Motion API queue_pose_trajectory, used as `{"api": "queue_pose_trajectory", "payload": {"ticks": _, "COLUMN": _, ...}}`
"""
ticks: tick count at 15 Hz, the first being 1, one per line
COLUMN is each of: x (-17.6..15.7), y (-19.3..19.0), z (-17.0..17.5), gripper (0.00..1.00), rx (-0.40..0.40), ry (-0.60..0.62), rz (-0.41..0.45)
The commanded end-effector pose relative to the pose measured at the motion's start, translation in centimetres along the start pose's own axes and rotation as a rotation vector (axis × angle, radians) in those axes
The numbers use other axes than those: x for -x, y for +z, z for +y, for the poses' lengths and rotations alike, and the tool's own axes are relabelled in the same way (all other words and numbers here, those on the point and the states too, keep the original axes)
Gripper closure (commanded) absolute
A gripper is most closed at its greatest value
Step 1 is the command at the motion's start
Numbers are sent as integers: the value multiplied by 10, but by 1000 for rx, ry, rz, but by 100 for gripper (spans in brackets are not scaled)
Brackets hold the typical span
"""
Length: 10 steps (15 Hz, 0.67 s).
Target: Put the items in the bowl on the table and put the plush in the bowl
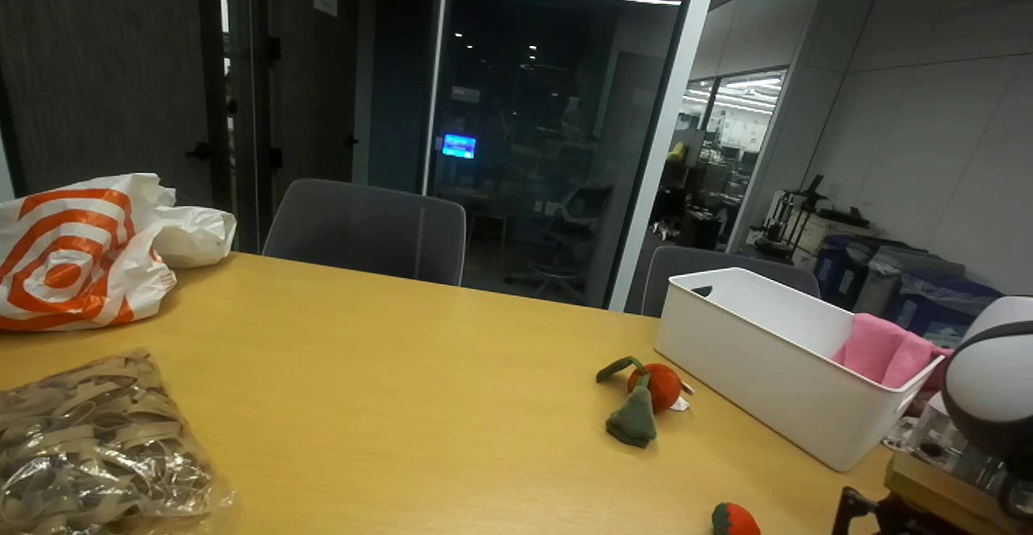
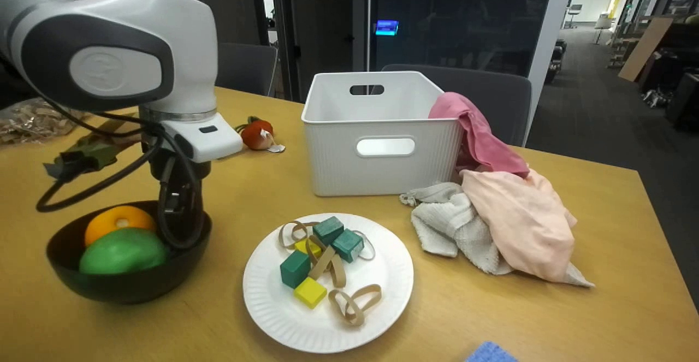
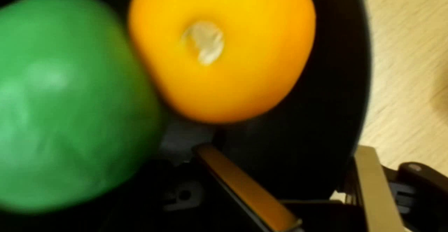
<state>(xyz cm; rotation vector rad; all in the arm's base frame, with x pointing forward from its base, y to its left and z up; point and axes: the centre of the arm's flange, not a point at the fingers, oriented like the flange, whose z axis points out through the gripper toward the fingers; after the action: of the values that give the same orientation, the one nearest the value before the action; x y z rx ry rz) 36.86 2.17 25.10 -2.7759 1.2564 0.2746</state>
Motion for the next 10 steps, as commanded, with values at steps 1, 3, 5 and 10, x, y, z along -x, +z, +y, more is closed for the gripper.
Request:
{"api": "queue_pose_trajectory", "payload": {"ticks": 1, "x": 41, "y": 21, "z": 53, "gripper": 64, "rx": -62, "ry": 43, "rz": 76}}
{"api": "queue_pose_trajectory", "payload": {"ticks": 3, "x": 41, "y": 10, "z": 48, "gripper": 79, "rx": -99, "ry": 45, "rz": 118}}
{"api": "queue_pose_trajectory", "payload": {"ticks": 5, "x": 40, "y": -7, "z": 37, "gripper": 90, "rx": -164, "ry": 37, "rz": 189}}
{"api": "queue_pose_trajectory", "payload": {"ticks": 10, "x": 37, "y": -19, "z": -3, "gripper": 96, "rx": -259, "ry": -51, "rz": 272}}
